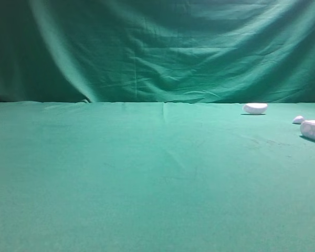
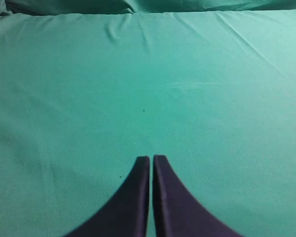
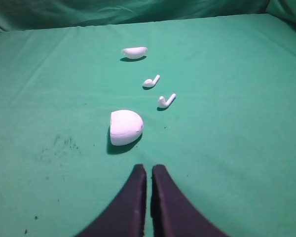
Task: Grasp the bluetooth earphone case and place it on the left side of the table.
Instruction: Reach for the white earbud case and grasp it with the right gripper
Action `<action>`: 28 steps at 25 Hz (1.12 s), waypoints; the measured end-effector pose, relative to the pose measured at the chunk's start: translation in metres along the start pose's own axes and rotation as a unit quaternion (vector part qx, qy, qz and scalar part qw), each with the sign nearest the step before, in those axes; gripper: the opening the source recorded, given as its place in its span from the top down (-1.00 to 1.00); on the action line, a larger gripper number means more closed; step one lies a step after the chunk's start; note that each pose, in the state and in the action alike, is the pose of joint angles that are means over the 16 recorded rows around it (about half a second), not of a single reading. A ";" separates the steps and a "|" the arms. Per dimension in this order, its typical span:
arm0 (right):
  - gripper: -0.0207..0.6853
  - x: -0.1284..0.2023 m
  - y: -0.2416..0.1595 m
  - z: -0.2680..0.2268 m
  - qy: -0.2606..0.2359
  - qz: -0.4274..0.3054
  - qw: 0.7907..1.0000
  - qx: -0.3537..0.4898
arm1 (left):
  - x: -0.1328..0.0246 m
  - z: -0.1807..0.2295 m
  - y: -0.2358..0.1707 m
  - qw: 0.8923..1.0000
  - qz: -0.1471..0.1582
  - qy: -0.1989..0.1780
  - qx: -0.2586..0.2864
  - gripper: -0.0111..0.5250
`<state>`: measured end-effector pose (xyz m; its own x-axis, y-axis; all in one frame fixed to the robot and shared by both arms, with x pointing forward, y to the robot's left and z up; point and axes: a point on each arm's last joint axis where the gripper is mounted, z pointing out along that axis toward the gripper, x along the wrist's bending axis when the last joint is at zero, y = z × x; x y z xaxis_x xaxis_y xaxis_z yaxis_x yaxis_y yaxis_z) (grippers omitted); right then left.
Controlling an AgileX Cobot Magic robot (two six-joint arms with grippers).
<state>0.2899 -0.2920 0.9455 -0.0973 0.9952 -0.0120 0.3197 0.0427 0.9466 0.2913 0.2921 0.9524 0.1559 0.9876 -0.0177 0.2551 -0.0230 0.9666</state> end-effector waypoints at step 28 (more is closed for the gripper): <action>0.94 -0.004 0.041 -0.009 -0.009 0.073 0.979 -0.192 | 0.000 0.000 0.000 1.000 0.000 0.000 0.000 0.96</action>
<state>0.2948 -0.2954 0.9875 -0.0584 0.9899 0.1293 -0.0490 -0.1322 0.9900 0.2913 0.2921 0.9524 0.1559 0.9876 -0.0177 0.2551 -0.0230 0.9666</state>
